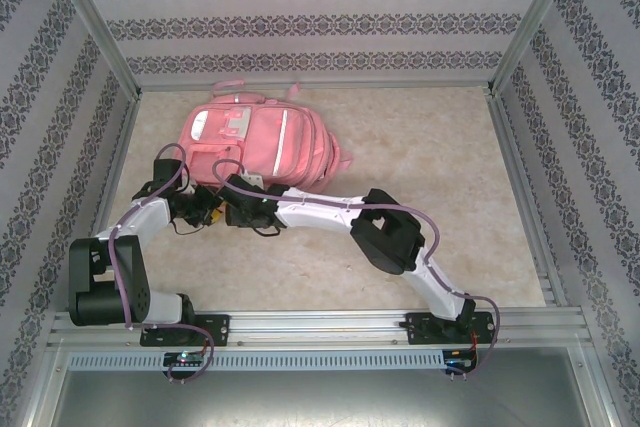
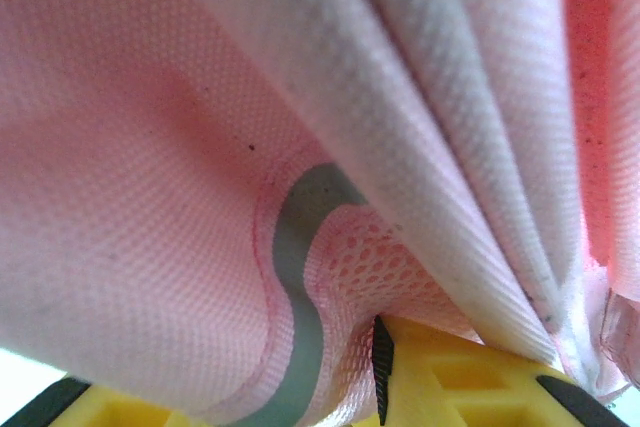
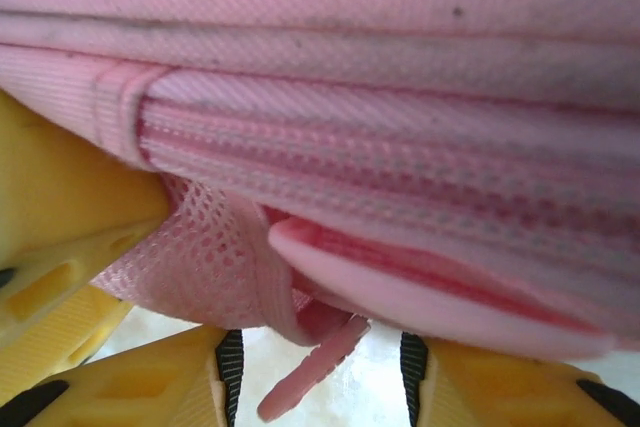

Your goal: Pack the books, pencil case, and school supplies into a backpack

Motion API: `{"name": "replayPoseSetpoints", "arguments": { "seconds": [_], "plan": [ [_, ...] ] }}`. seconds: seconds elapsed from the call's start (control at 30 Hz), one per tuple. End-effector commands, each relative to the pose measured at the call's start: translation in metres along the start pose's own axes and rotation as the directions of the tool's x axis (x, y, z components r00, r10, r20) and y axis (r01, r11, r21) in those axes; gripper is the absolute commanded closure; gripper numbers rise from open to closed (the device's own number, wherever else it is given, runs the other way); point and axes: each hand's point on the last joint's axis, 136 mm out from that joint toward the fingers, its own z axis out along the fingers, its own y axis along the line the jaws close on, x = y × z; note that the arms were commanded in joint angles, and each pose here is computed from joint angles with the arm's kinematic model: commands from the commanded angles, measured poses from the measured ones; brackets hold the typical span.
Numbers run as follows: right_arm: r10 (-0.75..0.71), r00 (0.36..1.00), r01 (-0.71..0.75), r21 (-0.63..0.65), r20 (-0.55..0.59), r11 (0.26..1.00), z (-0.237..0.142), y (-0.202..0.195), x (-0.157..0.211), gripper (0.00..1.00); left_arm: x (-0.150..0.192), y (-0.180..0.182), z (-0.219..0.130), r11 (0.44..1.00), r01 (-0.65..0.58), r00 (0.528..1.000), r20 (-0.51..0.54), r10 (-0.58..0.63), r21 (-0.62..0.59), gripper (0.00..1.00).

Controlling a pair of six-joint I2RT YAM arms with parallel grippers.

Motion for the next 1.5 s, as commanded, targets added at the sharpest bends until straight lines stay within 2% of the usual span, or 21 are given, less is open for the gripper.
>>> {"name": "replayPoseSetpoints", "arguments": {
  "seconds": [0.0,0.13,0.23,0.4,0.43,0.53,0.6,0.67,0.77,0.8,1.07,1.47],
  "plan": [
    [0.004,1.0,-0.005,0.038,0.019,0.999,0.005,-0.002,-0.003,0.53,-0.007,-0.018,-0.003,0.997,-0.054,0.999,0.011,0.053,0.063,0.63],
    [0.0,1.0,-0.001,0.047,0.013,0.999,0.009,-0.003,-0.002,0.69,-0.008,-0.018,-0.002,0.996,-0.056,0.998,0.012,0.055,0.064,0.63],
    [-0.005,1.0,0.004,0.052,0.01,0.999,0.008,-0.006,0.0,0.76,-0.009,-0.018,-0.002,0.996,-0.056,0.998,0.015,0.055,0.063,0.63],
    [-0.016,1.0,0.015,0.064,0.014,0.998,0.003,-0.011,0.0,0.99,-0.012,-0.018,0.001,0.997,-0.05,0.999,0.02,0.049,0.06,0.63],
    [-0.023,1.0,0.022,0.063,0.017,0.998,0.002,-0.011,0.0,1.0,-0.013,-0.017,0.002,0.997,-0.047,0.999,0.022,0.046,0.057,0.63],
    [-0.04,0.999,0.039,0.044,0.02,0.998,-0.005,-0.006,-0.003,1.0,-0.017,-0.014,0.006,0.998,-0.043,0.999,0.034,0.041,0.043,0.64],
    [-0.057,0.998,0.057,0.023,0.023,0.998,-0.01,0.0,-0.004,1.0,-0.02,-0.013,0.009,0.999,-0.037,0.999,0.04,0.035,0.039,0.68],
    [-0.072,0.997,0.072,0.011,0.023,0.997,-0.015,0.003,-0.005,1.0,-0.023,-0.013,0.011,0.999,-0.032,0.998,0.047,0.03,0.035,0.76],
    [-0.09,0.996,0.09,0.004,0.02,0.996,-0.021,0.001,-0.004,1.0,-0.028,-0.011,0.009,1.0,-0.029,0.997,0.07,0.029,0.006,0.97],
    [-0.095,0.995,0.095,0.008,0.02,0.995,-0.024,-0.001,-0.004,1.0,-0.03,-0.01,0.007,1.0,-0.028,0.996,0.079,0.029,-0.01,1.0],
    [-0.098,0.995,0.094,0.098,0.03,0.991,-0.043,-0.05,-0.003,1.0,-0.048,0.01,-0.018,0.982,0.01,0.981,0.193,0.026,-0.188,1.0],
    [-0.075,0.991,0.035,0.332,0.109,0.943,-0.098,-0.175,-0.025,1.0,-0.084,0.025,-0.049,0.968,0.093,0.954,0.299,-0.019,-0.235,1.0]
  ]
}}
